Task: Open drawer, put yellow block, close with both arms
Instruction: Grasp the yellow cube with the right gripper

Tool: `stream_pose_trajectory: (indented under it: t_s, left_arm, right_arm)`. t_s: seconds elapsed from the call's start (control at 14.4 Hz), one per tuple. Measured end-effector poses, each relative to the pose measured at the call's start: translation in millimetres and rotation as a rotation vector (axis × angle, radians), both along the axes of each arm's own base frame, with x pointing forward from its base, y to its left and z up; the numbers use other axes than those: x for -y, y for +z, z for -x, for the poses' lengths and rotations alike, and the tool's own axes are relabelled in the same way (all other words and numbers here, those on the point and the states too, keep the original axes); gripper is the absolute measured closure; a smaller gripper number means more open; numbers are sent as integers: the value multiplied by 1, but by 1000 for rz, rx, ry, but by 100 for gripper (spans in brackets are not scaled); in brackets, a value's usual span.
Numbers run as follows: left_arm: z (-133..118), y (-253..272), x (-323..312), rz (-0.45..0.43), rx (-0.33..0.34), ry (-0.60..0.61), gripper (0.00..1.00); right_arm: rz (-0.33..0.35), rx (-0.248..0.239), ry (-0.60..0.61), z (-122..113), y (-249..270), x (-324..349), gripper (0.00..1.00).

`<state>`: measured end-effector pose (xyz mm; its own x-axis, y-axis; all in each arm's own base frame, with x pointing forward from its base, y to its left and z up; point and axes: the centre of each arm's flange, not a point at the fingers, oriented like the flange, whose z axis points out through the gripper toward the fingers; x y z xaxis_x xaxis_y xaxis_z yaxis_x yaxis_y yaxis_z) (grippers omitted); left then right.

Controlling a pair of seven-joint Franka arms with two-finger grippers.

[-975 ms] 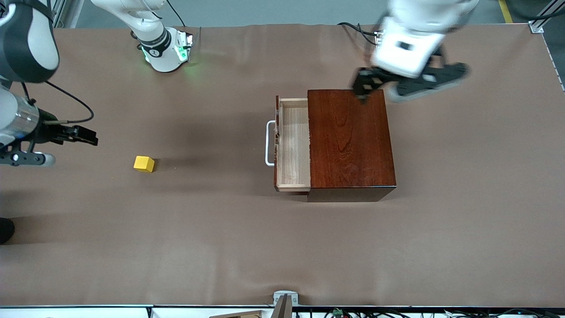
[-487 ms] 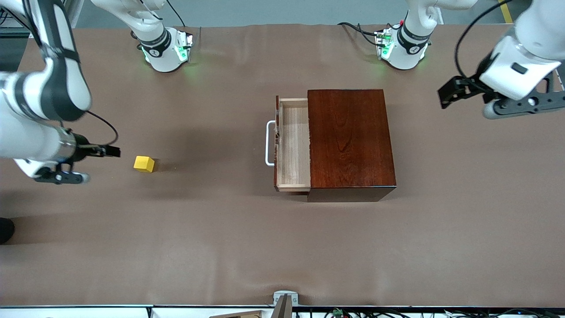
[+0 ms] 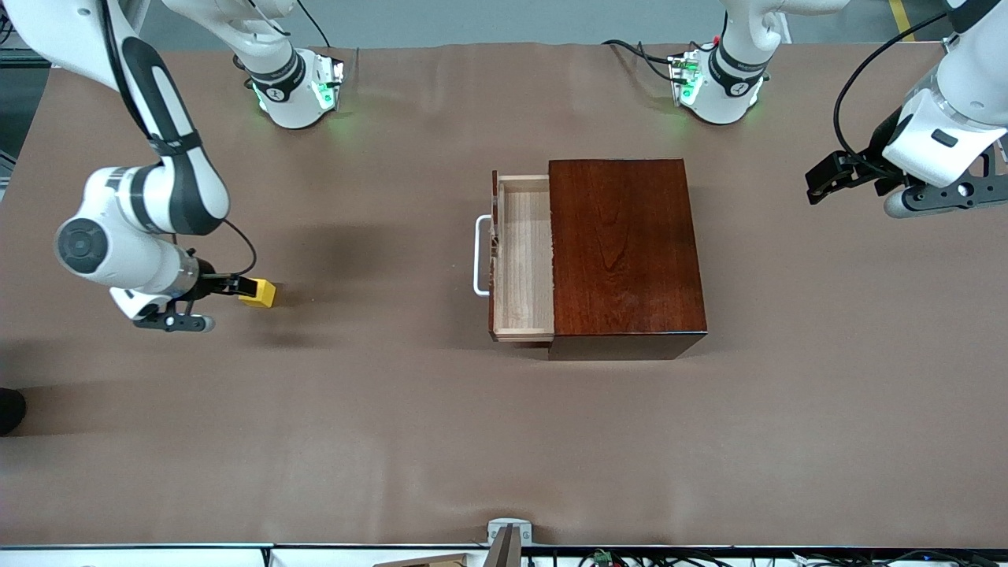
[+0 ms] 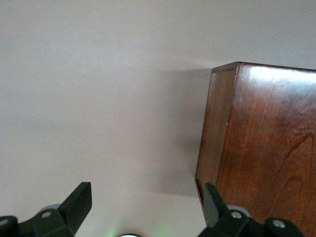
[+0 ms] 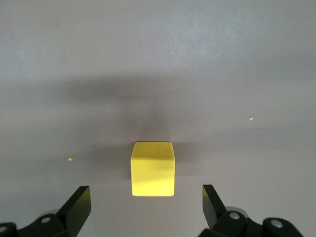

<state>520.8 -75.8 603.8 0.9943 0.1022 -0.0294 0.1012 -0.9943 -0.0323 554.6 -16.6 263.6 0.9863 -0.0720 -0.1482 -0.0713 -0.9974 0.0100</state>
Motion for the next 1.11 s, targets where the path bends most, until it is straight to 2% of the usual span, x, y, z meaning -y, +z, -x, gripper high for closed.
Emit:
stream_pose_trajectory:
  t_s: [0.21, 0.49, 0.63, 0.77, 0.91, 1.11]
  left_arm:
    - [-1, 13, 0, 5, 30, -29, 0]
    - [-3, 20, -6, 8, 42, -124, 0]
    - [-4, 20, -7, 8, 40, -142, 0]
    - [-4, 20, -10, 8, 41, -138, 0]
    - [-5, 20, -17, 8, 41, -130, 0]
    - [-5, 20, -21, 8, 33, -131, 0]
  right_arm:
    - [-1, 13, 0, 2, -20, 0, 0]
    - [-4, -2, -2, 5, -52, 1, 0]
    - [-5, -15, -5, 7, -65, 2, 5]
    - [-5, -21, -8, 9, -69, 4, 22]
    - [-5, -27, -9, 9, -68, 4, 45]
    - [-14, -94, -2, 13, -58, -3, 44]
